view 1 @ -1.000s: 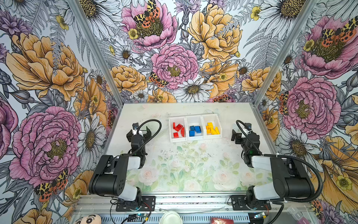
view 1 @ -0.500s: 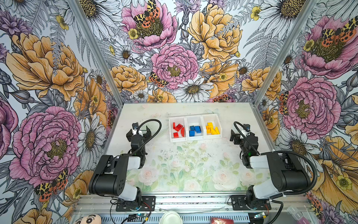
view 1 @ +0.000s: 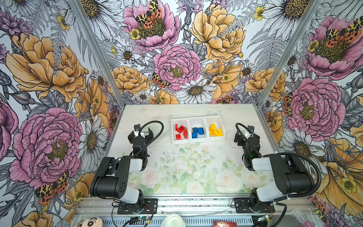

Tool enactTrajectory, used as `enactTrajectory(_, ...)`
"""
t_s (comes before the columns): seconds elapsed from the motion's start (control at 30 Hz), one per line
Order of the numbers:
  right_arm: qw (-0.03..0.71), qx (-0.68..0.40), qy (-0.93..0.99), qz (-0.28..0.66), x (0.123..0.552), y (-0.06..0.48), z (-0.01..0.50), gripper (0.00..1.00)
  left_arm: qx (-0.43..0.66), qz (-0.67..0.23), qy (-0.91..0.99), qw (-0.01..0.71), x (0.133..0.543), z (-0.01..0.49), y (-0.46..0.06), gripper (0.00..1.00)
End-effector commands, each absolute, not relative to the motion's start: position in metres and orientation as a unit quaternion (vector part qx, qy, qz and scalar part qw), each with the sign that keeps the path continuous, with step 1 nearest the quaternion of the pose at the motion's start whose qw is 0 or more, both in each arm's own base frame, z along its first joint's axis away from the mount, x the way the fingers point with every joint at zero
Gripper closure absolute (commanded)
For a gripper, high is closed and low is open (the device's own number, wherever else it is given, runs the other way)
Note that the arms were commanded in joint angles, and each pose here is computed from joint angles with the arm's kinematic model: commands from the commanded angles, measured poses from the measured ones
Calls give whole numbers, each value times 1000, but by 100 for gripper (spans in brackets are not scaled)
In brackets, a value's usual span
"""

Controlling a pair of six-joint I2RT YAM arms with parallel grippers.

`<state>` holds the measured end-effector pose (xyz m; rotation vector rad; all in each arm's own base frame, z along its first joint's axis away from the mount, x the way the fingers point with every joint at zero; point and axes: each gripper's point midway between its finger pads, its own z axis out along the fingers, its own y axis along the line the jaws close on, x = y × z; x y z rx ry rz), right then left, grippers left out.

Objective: Sort the legos into containers by color
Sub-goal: Reset both arms

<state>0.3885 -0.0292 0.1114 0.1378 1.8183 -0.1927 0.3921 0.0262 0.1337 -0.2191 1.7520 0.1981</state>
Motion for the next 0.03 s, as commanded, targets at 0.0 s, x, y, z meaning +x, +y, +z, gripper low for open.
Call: enactTrajectory(0.0,622,52,777,-83,392,-25,118,1,-94,94,760,636,390,134,29,1)
